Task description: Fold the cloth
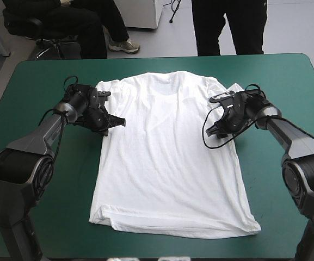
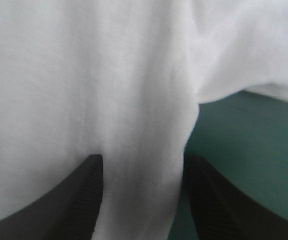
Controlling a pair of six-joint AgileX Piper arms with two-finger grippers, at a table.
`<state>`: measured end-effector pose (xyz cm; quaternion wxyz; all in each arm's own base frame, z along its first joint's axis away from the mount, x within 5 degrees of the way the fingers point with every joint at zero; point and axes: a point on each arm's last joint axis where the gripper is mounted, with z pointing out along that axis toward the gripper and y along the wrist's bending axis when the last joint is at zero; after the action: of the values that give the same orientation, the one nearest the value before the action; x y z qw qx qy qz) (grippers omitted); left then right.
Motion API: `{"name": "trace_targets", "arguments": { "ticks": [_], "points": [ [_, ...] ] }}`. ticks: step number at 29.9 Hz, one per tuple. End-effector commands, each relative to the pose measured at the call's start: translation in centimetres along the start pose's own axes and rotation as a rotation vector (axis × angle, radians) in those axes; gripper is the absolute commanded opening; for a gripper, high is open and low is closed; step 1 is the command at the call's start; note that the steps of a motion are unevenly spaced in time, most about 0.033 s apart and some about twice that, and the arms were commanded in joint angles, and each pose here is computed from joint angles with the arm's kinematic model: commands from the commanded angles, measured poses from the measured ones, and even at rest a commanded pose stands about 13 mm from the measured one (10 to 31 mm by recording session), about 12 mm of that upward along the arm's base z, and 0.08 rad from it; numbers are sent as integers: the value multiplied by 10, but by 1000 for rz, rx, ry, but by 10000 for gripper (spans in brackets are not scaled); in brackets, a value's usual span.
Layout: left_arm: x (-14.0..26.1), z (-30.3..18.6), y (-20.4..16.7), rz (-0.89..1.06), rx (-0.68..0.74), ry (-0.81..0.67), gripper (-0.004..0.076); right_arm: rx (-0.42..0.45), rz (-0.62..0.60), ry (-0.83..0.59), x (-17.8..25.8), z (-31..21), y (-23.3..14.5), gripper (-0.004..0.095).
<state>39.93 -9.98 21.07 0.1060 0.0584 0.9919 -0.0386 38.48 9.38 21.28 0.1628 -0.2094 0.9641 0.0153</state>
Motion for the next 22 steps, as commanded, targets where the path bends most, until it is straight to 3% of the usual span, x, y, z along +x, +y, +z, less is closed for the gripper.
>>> {"name": "trace_targets", "arguments": {
  "ticks": [1, 3, 8, 9, 14, 22],
  "points": [
    [-3, -16, -1, 11, -9, -46, -18, 0, 5, -34, -5, -13, 0, 460],
    [-5, -18, -2, 11, -8, -56, -18, -2, 5, -22, -4, -11, 0, 368],
    [-14, -32, -2, 17, -10, -95, -18, -13, 15, -24, -5, -11, 1, 13],
    [-15, -34, -3, 17, -10, -96, -18, -12, 19, -30, -5, -13, 1, -14],
    [-14, -54, -3, 24, -6, -131, -18, -3, 20, -81, -15, -39, -1, -17],
    [-3, -119, -4, 48, 8, -271, -18, 25, 16, -257, -39, -129, -3, -17]
  ]
}}
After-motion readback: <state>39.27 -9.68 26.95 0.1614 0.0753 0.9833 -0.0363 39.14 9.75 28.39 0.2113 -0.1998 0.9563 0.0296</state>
